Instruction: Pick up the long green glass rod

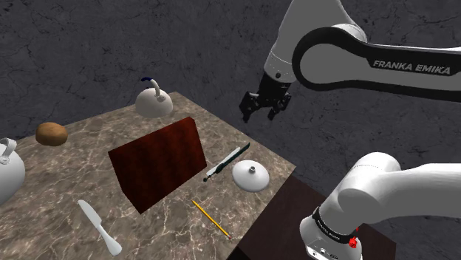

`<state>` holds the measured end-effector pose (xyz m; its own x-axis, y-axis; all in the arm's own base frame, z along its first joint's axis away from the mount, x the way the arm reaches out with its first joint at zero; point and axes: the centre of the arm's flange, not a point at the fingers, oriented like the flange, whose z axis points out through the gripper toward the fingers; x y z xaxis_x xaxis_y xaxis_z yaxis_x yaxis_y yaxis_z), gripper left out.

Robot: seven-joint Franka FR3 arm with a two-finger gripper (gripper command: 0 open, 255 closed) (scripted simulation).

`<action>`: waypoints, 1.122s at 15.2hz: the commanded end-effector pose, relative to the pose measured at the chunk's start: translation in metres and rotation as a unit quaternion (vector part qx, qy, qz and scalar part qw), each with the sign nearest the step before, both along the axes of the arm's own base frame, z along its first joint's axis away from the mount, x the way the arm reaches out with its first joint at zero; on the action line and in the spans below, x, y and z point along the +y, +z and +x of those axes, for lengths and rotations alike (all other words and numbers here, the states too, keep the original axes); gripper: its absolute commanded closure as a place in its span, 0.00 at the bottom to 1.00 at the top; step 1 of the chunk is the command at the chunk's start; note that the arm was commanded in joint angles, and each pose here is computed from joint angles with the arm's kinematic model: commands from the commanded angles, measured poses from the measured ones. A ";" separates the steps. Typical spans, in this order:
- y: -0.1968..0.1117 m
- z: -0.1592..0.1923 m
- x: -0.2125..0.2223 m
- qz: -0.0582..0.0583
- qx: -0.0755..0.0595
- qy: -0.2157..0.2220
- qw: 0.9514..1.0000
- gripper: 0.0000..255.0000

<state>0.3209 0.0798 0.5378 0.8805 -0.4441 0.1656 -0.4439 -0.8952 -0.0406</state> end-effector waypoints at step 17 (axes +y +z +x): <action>-0.204 0.089 0.103 0.033 0.037 -0.421 0.906 0.00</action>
<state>0.4008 0.1767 0.3444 0.2861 -0.9549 0.0791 -0.9572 -0.2887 -0.0223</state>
